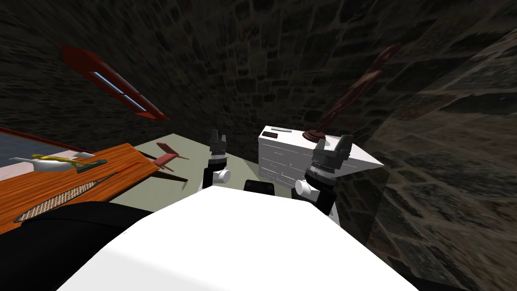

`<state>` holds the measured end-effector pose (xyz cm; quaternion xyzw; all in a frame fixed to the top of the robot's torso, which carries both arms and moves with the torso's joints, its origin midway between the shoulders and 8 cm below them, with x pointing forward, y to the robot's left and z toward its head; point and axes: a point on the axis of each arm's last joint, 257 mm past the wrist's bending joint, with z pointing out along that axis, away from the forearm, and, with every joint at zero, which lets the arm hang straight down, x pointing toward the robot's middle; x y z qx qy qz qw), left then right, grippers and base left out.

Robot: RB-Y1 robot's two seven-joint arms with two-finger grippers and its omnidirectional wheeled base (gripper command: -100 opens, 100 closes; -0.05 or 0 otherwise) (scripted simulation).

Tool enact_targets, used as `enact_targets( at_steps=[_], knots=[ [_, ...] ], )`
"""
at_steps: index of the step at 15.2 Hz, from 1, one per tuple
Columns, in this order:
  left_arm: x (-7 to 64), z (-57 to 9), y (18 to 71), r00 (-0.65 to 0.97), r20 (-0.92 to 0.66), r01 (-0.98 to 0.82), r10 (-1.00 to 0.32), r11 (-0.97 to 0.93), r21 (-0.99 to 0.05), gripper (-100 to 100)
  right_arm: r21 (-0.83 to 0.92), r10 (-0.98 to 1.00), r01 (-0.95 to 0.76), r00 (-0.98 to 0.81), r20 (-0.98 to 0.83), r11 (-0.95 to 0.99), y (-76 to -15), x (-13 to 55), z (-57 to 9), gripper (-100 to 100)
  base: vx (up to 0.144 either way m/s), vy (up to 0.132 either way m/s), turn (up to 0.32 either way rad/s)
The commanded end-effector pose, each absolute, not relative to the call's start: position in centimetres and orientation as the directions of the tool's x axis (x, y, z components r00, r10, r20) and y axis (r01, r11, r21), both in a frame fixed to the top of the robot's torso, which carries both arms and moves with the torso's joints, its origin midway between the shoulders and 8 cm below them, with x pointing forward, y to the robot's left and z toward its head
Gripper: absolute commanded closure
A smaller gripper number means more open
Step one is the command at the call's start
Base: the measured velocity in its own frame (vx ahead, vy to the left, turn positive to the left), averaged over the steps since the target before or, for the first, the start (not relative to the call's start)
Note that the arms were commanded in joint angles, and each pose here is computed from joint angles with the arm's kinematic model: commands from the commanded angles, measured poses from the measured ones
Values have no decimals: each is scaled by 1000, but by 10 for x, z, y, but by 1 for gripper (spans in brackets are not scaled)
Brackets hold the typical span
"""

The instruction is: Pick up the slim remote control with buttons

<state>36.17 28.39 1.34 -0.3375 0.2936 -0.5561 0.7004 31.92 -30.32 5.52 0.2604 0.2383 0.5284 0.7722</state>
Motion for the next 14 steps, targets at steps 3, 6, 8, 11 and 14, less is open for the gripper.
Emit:
enact_targets(
  at_steps=[3,6,8,11,14],
  knots=[
    [362,13,284,209,-36,581,-977,154,-799,0,638,940,-694,292,-176,335,-292,325,52,-100,-20,18,2],
    [362,13,284,209,-36,581,-977,154,-799,0,626,936,-696,268,-230,353,-285,328,50,-100,-39,33,2],
    [362,13,284,209,-36,581,-977,154,-799,0,613,928,-698,248,-279,370,-279,332,46,-100,-47,43,4],
    [362,13,284,209,-36,581,-977,154,-799,0,597,915,-701,223,-337,391,-272,335,42,-100,-39,37,3],
    [362,13,284,209,-36,581,-977,154,-799,0,578,897,-705,199,-395,411,-266,339,36,-100,-41,39,4]
  ],
)
